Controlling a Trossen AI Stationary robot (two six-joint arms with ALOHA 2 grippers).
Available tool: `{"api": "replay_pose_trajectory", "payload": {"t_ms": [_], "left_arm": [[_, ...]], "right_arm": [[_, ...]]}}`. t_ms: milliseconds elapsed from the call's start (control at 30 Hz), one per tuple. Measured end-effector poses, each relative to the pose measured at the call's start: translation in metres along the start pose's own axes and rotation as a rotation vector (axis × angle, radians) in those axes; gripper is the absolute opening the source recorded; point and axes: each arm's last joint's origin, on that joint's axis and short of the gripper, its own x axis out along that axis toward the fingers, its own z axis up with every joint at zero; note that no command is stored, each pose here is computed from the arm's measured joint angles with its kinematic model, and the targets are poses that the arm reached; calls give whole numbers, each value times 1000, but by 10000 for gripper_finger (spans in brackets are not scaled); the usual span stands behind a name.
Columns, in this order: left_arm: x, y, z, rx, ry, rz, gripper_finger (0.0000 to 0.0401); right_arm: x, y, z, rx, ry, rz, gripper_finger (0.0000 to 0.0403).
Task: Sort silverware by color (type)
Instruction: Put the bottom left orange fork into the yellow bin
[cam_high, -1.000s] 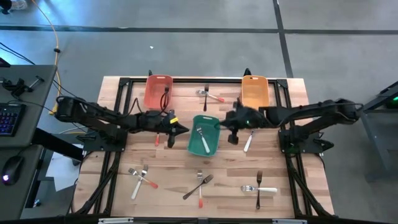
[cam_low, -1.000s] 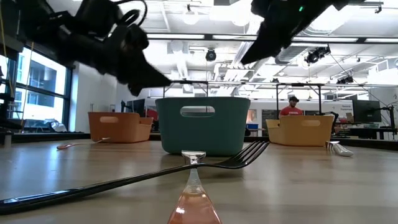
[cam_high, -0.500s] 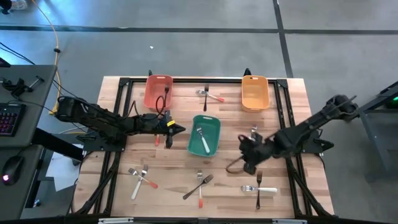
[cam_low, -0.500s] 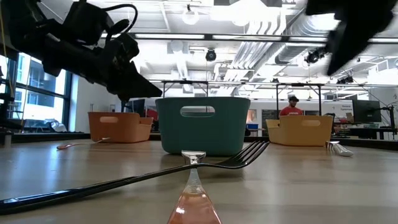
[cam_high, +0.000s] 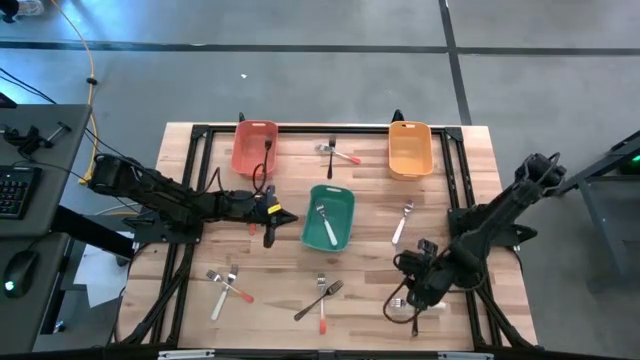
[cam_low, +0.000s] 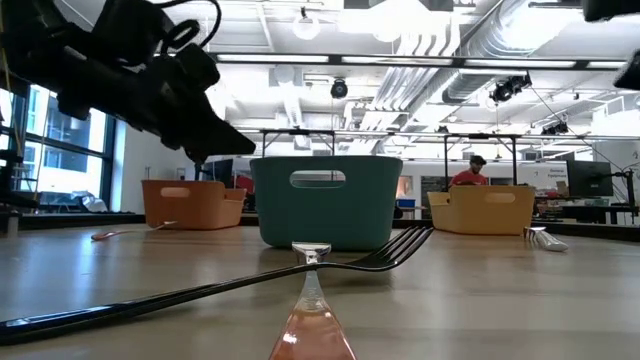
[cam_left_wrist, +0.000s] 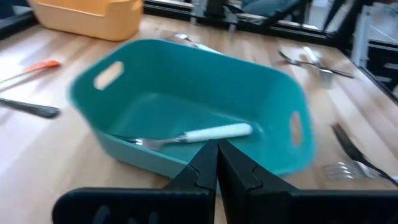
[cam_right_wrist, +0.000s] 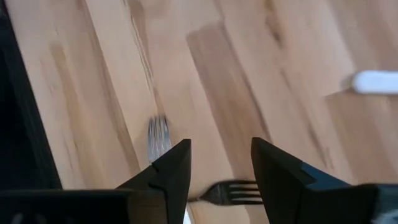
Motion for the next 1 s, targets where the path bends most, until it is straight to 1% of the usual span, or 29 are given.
{"api": "replay_pose_trajectory", "payload": {"t_ms": [67,133,233,333,400,533,600,667,767,900,1000], "left_arm": [[0,-6,-2,12,15,-19,0],[0,-13,-5,33,59,-40,0],[2,-27,-10,74,190,-75,0],[2,-45,-11,155,376,-111,0],[0,-59,-7,199,482,-136,0],[-10,-87,3,261,657,-180,7],[-17,-101,8,273,731,-213,17],[-26,-113,10,273,793,-236,32],[-39,-131,10,231,852,-263,59],[-54,-148,2,145,914,-261,101],[-62,-157,-5,145,930,-248,126]], "right_arm": [[9,4,-2,-9,31,-13,151],[15,7,-2,-14,51,-14,147],[22,13,-1,-50,47,8,132],[26,17,1,-120,10,27,104],[27,18,4,-163,-19,36,79],[31,20,17,-215,-114,81,22],[32,20,24,-241,-159,92,6],[33,19,29,-263,-191,93,10],[34,16,36,-283,-206,81,22],[36,9,44,-305,-229,36,25],[37,4,51,-359,-236,12,24]]}}
